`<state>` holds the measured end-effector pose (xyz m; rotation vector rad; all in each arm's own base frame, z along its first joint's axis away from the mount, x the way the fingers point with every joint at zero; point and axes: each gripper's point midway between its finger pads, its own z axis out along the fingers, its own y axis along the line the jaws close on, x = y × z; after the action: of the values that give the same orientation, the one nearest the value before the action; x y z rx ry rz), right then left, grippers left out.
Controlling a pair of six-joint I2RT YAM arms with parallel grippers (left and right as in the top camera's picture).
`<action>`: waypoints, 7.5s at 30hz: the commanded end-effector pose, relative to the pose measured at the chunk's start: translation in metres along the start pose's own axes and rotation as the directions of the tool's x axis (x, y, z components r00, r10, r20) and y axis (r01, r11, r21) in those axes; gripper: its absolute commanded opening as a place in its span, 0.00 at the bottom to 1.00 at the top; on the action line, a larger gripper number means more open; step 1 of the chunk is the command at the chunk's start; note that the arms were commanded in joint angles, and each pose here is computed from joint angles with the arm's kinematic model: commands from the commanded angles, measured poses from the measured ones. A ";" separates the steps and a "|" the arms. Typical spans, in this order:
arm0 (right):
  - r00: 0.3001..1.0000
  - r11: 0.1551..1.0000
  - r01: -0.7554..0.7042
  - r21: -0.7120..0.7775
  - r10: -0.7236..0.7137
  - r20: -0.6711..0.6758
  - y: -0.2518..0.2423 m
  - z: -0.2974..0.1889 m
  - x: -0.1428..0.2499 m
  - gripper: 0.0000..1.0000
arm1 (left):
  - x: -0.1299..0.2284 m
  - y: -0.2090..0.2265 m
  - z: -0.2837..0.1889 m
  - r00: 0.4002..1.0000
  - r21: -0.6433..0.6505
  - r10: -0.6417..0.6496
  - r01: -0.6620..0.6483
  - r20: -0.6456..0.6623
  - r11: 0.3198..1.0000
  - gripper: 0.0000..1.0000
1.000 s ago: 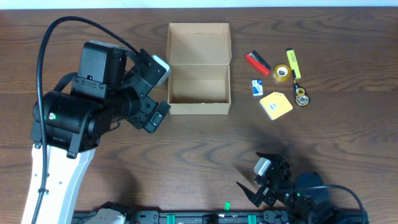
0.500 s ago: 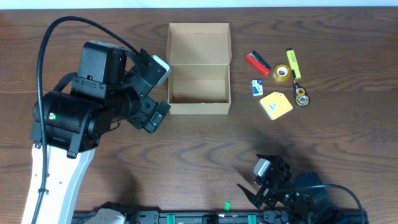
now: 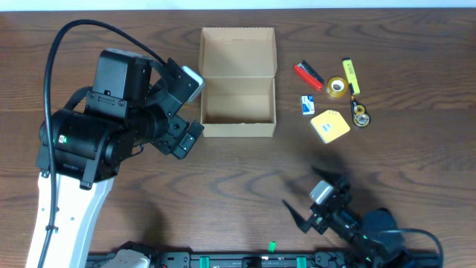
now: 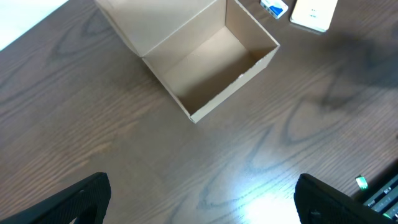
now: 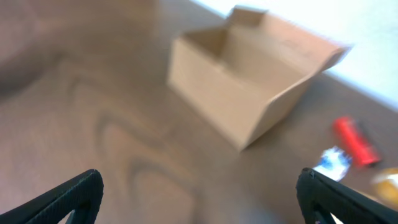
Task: Pack container
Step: 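Move right gripper over the yellow spiral notepad, then lower right gripper and grasp the yellow spiral notepad, then carry the notepad left over the cardboard box with right gripper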
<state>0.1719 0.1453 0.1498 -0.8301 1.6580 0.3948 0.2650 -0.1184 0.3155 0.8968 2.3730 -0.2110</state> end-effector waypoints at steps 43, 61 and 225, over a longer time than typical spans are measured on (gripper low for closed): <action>0.953 0.670 -0.155 0.726 0.295 -0.069 -0.207 -0.018 -0.024 0.99 | -0.003 0.002 -0.003 1.000 -0.010 0.008 -0.008 0.008 1.000 0.95; 0.708 0.841 -0.292 0.455 0.510 -0.488 -0.179 0.062 0.028 0.99 | -0.003 0.002 -0.003 1.000 -0.010 0.008 -0.008 0.008 1.000 0.95; 0.717 0.807 -0.429 0.406 0.578 -0.390 -0.029 0.291 -0.054 0.38 | -0.003 0.002 -0.003 1.000 -0.010 0.008 -0.008 0.008 1.000 0.95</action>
<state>0.3942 0.3389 0.1212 -0.3161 2.4237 0.3949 0.2651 -0.1183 0.3153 0.8968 2.3734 -0.2106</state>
